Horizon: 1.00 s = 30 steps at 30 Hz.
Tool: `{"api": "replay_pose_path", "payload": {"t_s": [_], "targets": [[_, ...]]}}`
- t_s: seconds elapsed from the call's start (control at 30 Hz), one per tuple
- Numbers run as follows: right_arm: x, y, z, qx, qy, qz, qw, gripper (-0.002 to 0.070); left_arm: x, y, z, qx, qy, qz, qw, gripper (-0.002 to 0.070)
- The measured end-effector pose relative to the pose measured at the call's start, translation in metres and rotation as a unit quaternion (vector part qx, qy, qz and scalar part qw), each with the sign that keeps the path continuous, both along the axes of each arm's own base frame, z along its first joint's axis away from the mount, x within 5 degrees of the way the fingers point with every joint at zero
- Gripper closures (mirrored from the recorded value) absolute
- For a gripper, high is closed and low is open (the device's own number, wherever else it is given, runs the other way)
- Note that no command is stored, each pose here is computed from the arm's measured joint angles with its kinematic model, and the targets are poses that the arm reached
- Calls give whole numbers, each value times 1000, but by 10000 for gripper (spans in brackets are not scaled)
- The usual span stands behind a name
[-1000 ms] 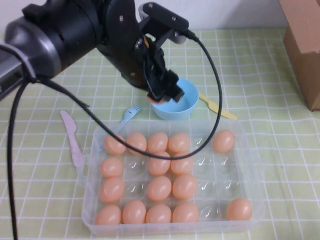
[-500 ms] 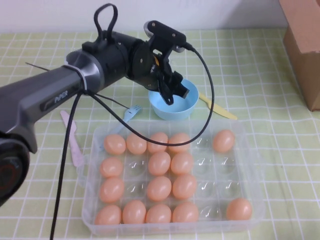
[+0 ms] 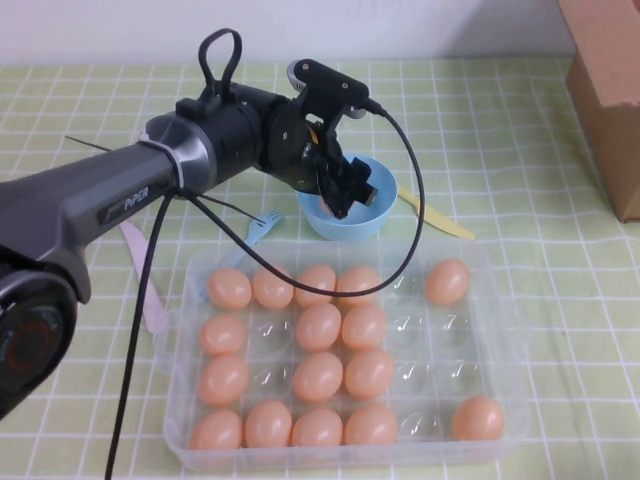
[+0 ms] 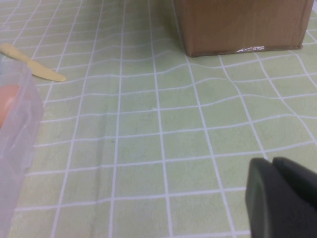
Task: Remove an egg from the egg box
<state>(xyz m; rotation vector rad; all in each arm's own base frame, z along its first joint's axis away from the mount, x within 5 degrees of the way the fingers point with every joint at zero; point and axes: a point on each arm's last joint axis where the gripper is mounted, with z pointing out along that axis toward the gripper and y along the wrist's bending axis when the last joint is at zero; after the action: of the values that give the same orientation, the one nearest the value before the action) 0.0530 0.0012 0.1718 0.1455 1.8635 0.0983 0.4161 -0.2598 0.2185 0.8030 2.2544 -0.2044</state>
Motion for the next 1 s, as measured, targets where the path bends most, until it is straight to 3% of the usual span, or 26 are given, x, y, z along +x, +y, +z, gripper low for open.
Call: {"api": "replay_pose_path", "payload": {"t_s": [0.17, 0.23, 0.4, 0.47, 0.7, 1.0], "targets": [[0, 0, 0, 0, 0, 0, 1000, 694, -13, 4, 27, 12, -12, -10, 1000, 205], [0, 0, 0, 0, 0, 0, 1000, 694, -26, 8, 44, 9, -32, -15, 999, 279], [0, 0, 0, 0, 0, 0, 1000, 694, -68, 32, 63, -35, -77, -2, 996, 593], [0, 0, 0, 0, 0, 0, 1000, 694, -90, 46, 64, -56, -95, -1, 994, 637], [0, 0, 0, 0, 0, 0, 1000, 694, -162, 90, 82, -122, -202, -24, 972, 675], [0, 0, 0, 0, 0, 0, 1000, 694, -217, 126, 79, -151, -207, -11, 967, 677]]}}
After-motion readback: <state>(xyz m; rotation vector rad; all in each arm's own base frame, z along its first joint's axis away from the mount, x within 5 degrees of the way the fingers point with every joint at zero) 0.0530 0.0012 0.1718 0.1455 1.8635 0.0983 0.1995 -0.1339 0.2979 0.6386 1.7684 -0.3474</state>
